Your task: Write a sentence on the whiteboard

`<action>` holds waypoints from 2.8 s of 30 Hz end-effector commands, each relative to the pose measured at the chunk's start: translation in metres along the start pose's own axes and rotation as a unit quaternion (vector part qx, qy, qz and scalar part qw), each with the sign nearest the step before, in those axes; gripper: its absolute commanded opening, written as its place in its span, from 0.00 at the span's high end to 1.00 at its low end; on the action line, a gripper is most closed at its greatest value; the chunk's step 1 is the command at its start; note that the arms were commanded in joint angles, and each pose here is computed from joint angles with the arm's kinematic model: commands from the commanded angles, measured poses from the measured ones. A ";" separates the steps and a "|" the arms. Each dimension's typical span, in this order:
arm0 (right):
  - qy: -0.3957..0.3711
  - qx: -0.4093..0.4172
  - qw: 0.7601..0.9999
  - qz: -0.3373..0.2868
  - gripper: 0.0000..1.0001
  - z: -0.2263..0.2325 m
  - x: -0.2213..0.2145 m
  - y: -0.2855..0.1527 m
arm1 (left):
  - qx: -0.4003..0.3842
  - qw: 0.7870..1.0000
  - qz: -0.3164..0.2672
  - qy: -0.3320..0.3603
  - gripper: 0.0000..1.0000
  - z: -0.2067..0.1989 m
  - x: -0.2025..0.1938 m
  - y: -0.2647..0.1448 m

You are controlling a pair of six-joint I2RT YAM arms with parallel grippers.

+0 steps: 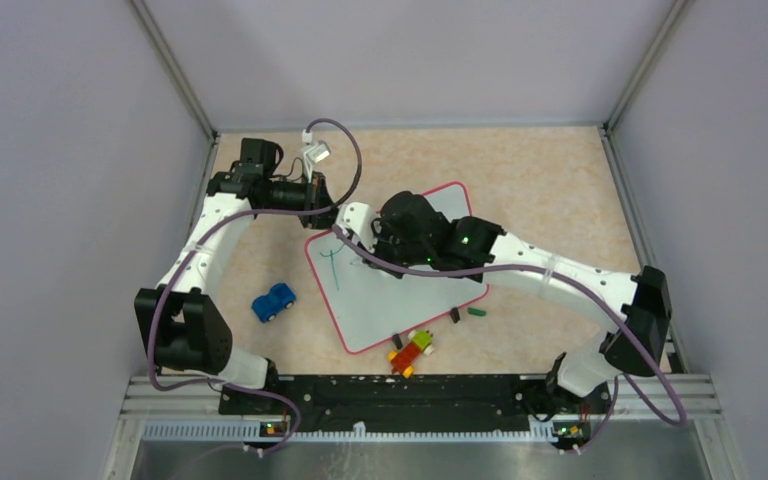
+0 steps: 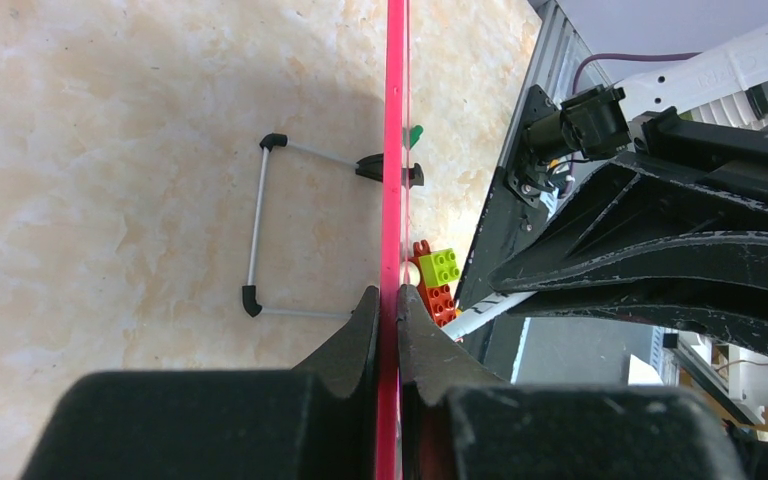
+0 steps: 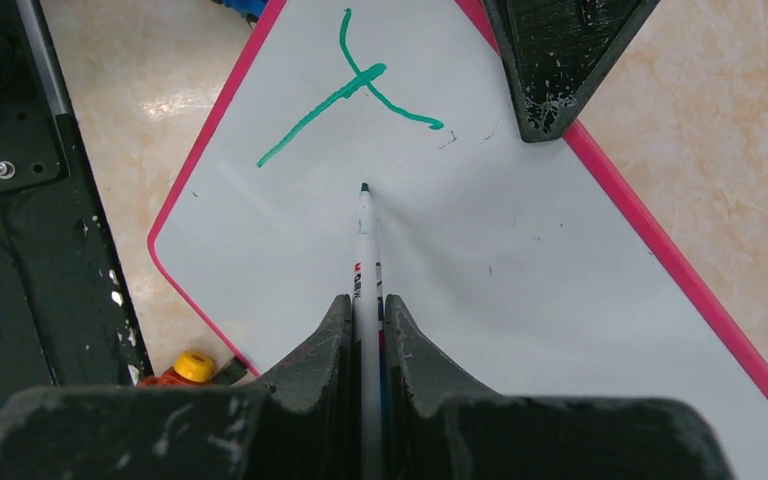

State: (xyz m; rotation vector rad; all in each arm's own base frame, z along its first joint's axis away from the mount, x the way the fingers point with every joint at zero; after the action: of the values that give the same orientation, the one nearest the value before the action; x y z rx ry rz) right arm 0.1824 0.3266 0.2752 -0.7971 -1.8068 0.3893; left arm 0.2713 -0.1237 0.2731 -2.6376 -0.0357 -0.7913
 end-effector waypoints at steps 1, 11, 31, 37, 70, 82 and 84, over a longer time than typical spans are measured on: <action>-0.004 -0.015 0.999 -0.032 1.00 -0.010 0.020 0.000 | -0.002 1.000 0.003 0.001 1.00 -0.008 -0.005 -0.001; -0.016 0.004 0.999 -0.030 1.00 0.000 0.022 0.010 | -0.002 1.000 0.003 0.001 1.00 -0.007 -0.006 -0.001; -0.021 0.027 0.999 -0.008 1.00 0.016 0.001 0.003 | 0.000 1.000 0.003 0.000 1.00 -0.007 -0.005 -0.001; -0.020 0.006 1.000 -0.001 1.00 0.008 -0.002 -0.004 | 0.000 1.000 0.003 -0.002 1.00 -0.006 -0.006 0.000; -0.023 0.024 0.999 -0.037 1.00 0.004 0.011 -0.023 | 0.000 1.000 0.002 0.001 1.00 -0.007 -0.006 -0.001; 0.000 -0.024 1.000 -0.002 1.00 -0.011 -0.007 -0.019 | 0.000 1.000 0.002 0.001 1.00 -0.007 -0.007 -0.001; 0.004 -0.032 0.999 0.002 1.00 -0.014 -0.007 -0.018 | -0.001 1.000 0.002 0.000 1.00 -0.007 -0.007 0.000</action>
State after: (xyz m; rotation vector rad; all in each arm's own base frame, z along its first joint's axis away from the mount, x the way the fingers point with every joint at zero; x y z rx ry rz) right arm 0.1826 0.3086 0.2694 -0.8214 -1.7946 0.4374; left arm 0.2698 -0.1235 0.2727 -2.6357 -0.0377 -0.7988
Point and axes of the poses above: each gripper's point midway between its finger pads, its own y axis out along the fingers, its own z axis along the line the jaws close on, x = y × z, the point moved 7 cm from there along -y, back along the fingers, and after that the axes turned 15 degrees about -y, right-handed, at the moved point
